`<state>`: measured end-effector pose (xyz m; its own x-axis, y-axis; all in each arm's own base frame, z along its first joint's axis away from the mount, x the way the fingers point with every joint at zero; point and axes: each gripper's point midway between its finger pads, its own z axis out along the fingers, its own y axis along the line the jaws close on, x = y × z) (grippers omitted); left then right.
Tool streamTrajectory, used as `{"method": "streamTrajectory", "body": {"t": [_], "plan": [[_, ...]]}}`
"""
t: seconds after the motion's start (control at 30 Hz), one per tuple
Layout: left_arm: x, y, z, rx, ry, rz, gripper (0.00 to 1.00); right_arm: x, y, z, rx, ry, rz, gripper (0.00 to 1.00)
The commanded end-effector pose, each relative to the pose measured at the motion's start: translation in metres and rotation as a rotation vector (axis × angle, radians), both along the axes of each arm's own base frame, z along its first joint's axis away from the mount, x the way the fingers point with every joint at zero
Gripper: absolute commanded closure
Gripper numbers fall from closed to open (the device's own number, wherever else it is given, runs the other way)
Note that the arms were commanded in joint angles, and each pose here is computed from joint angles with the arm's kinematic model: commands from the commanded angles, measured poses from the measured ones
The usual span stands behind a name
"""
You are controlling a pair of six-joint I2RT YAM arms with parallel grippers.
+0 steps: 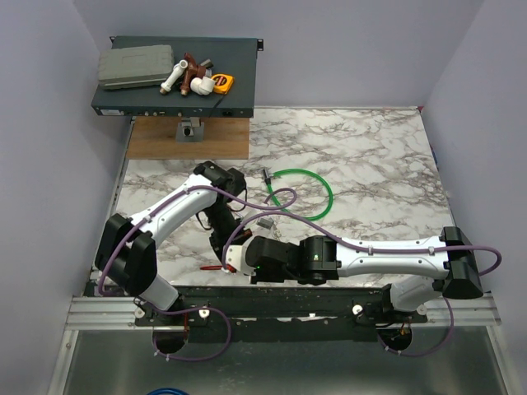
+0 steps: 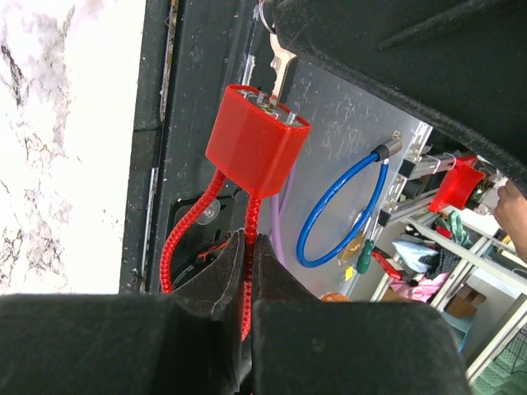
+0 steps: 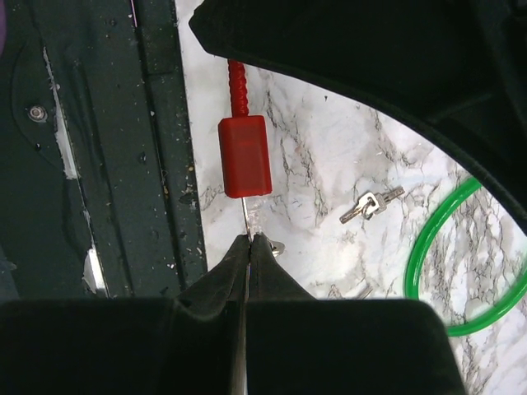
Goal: Unlock with the key
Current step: Unlock the lock.
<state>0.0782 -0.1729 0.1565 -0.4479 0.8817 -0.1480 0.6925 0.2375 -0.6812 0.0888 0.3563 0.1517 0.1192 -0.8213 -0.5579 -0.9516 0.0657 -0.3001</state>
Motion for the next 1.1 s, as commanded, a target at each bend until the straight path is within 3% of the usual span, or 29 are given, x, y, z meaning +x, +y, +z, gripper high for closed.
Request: {"method": "streamTrajectory", "body": {"t": [0.0,0.33,1.07], "plan": [[0.002,-0.002,0.005,0.017,0.001,0.010,1.00,-0.003,0.004,0.004,0.017,0.005,-0.009,0.99],[0.010,-0.001,-0.008,0.066,-0.024,0.035,1.00,-0.002,0.001,0.006,0.016,0.001,-0.010,0.99],[0.008,-0.005,0.002,0.010,-0.037,0.035,1.00,-0.004,0.004,-0.012,-0.007,0.020,-0.008,0.99]]}}
